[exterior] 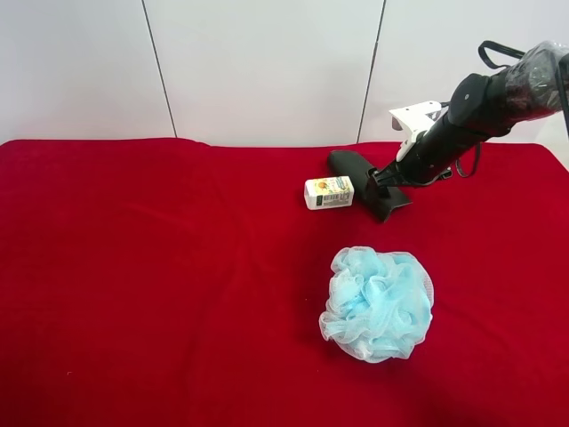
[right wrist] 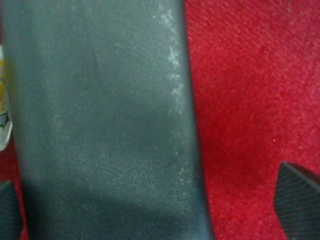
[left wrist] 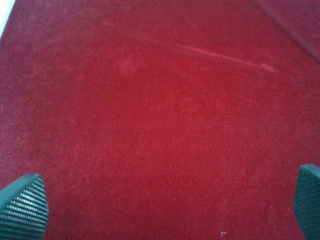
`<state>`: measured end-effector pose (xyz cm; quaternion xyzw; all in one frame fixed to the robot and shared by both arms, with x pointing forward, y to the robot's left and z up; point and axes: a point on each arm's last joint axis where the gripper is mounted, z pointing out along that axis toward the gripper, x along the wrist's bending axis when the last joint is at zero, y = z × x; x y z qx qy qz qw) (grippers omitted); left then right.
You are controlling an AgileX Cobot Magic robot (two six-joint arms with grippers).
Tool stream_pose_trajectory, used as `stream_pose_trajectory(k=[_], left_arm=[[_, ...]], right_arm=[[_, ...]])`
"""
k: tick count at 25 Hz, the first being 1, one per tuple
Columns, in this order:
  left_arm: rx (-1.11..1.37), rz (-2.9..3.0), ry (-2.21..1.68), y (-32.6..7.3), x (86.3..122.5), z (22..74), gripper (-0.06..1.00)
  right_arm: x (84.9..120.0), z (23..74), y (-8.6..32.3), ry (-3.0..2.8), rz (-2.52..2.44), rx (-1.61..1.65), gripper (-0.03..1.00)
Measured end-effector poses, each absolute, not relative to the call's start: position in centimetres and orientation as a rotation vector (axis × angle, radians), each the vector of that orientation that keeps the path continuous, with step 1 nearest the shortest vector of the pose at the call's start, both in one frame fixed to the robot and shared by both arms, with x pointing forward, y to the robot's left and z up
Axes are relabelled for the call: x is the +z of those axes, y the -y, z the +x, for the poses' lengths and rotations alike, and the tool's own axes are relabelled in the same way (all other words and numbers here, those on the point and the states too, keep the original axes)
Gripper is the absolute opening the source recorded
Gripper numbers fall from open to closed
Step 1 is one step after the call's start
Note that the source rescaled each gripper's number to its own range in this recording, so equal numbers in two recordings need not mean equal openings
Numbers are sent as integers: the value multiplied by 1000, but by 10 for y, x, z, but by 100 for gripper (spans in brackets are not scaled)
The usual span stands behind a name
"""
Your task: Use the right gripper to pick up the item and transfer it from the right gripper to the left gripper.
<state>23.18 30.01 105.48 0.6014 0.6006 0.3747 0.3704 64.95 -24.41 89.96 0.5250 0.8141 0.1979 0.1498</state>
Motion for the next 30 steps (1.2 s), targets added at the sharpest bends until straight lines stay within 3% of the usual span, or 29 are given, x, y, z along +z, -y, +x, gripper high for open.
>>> stream_pose_trajectory(k=[14, 17, 22, 30], left_arm=[[961, 1543, -1541, -300, 1055, 232, 98], [961, 1543, -1541, -300, 1055, 232, 98], [961, 1543, -1541, -300, 1055, 232, 98], [961, 1543, -1541, -300, 1055, 232, 98]], right_arm=[[883, 652, 243, -2321, 1587, 585, 99], [883, 652, 243, -2316, 1588, 588, 81], [884, 655, 244, -2271, 1579, 609, 15], [885, 656, 244, -2262, 1576, 613, 12]])
